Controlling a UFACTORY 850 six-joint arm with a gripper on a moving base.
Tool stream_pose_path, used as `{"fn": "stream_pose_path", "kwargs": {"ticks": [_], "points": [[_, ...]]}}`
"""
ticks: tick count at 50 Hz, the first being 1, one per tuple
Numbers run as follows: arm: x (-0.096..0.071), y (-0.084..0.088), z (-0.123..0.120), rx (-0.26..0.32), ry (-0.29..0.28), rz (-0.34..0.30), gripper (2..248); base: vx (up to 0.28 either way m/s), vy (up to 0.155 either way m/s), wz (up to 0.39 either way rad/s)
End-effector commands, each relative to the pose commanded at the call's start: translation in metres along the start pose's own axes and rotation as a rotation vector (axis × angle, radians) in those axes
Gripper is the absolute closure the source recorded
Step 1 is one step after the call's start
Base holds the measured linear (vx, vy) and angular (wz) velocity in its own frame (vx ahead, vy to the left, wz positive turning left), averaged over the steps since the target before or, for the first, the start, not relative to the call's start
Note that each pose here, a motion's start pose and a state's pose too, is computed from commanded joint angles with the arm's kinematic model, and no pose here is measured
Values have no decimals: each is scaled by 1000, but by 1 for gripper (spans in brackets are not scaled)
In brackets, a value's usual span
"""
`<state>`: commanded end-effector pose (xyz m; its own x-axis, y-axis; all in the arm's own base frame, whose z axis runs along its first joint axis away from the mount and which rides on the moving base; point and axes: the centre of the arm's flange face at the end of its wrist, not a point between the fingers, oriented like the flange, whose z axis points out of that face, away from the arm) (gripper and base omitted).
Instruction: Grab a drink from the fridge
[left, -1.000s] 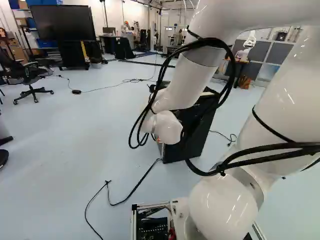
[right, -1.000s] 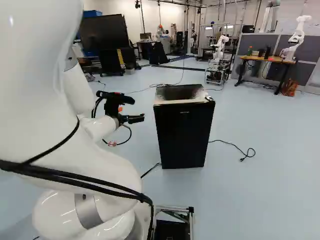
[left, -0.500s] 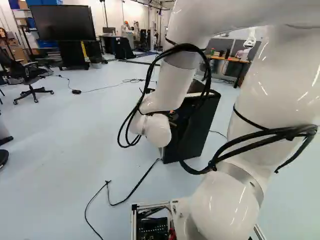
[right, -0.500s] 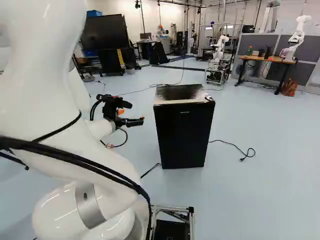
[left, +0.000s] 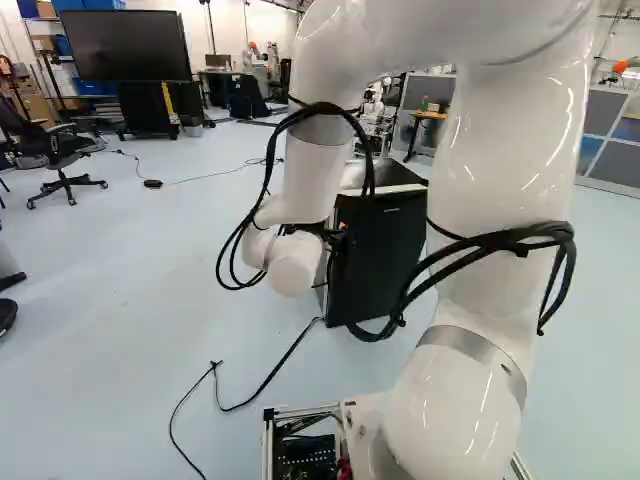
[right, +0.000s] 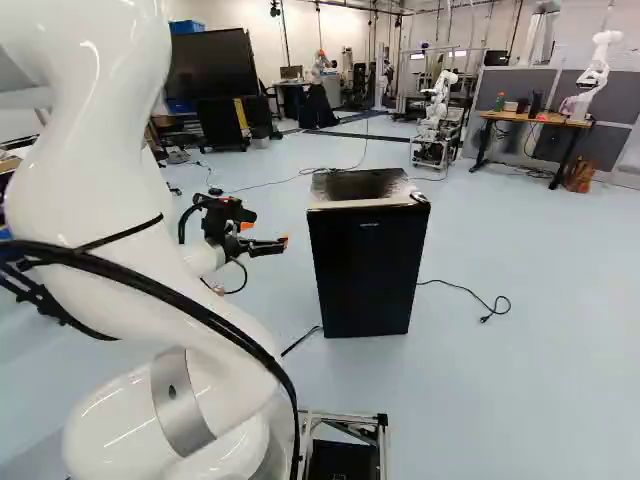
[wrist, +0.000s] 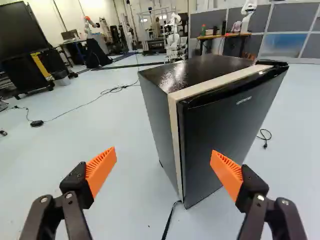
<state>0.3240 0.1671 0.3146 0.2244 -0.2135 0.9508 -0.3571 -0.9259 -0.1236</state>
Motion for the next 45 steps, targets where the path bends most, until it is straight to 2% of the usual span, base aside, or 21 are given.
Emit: {"fn": "stream_pose_path", "kwargs": {"ticks": [22, 34, 45], "points": [[-22, -20, 15, -127, 65, 1, 3, 0, 0, 0], [-35, -30, 32, -199, 80, 7, 3, 0, 0, 0], [-48, -41, 50, -233, 83, 9, 3, 0, 0, 0]]}}
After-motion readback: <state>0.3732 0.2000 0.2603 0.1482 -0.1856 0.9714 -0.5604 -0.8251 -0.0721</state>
